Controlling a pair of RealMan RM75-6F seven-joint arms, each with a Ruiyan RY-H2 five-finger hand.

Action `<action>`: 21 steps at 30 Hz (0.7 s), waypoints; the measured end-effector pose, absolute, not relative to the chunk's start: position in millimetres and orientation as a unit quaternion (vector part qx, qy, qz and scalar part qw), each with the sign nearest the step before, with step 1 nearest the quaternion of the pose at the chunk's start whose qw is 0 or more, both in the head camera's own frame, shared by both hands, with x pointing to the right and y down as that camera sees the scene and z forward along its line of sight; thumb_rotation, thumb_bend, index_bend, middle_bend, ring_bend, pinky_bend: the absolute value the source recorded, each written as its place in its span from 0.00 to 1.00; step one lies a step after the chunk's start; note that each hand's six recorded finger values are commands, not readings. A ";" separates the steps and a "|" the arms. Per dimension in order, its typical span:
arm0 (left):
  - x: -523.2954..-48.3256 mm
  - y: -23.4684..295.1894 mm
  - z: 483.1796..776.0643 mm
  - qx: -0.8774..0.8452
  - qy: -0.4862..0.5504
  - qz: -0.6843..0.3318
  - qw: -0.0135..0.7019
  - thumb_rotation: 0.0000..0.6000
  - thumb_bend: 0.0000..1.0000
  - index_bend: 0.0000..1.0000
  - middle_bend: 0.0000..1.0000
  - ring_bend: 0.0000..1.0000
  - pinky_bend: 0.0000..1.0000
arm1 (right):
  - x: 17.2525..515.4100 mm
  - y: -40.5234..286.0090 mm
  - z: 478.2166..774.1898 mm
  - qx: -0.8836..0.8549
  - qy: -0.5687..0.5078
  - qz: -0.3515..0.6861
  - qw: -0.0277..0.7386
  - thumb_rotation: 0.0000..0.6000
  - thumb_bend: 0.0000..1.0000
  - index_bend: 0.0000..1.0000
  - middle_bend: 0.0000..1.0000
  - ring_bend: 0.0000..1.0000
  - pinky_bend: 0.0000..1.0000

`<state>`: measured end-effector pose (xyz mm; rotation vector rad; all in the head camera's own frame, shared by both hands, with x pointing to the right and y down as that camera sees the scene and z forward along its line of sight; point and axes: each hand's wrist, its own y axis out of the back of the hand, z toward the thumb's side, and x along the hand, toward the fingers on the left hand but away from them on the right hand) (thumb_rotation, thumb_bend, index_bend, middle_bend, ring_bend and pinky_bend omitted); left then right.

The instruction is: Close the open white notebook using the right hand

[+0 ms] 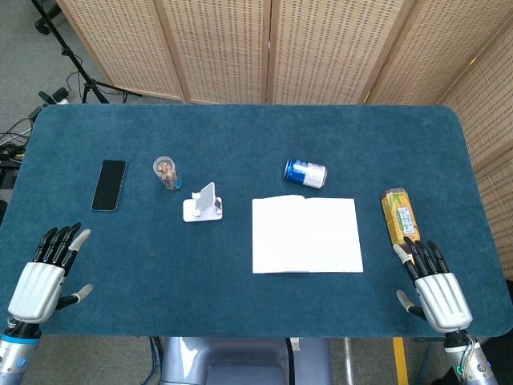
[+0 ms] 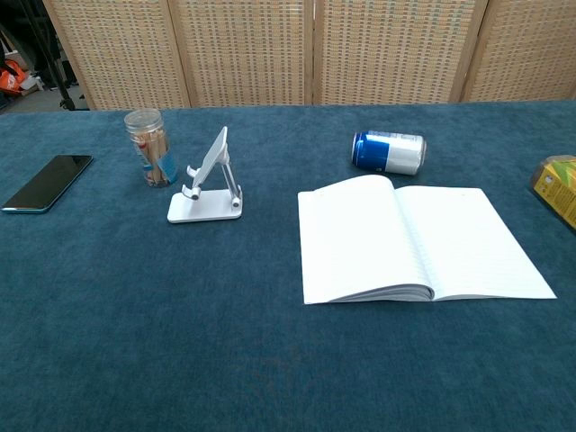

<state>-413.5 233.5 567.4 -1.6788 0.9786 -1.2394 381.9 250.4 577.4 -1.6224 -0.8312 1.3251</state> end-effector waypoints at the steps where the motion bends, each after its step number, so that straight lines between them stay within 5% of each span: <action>1: -413.5 233.5 567.3 -0.666 0.388 -0.491 0.406 1.00 0.00 0.00 0.00 0.00 0.00 | 382.0 250.4 577.5 -0.650 -0.333 0.531 0.429 1.00 0.34 0.00 0.00 0.00 0.00; 21: -415.7 231.8 565.7 -0.667 0.393 -0.489 0.402 1.00 0.00 0.00 0.00 0.00 0.00 | 379.1 250.3 579.1 -0.651 -0.332 0.529 0.430 1.00 0.34 0.00 0.00 0.00 0.00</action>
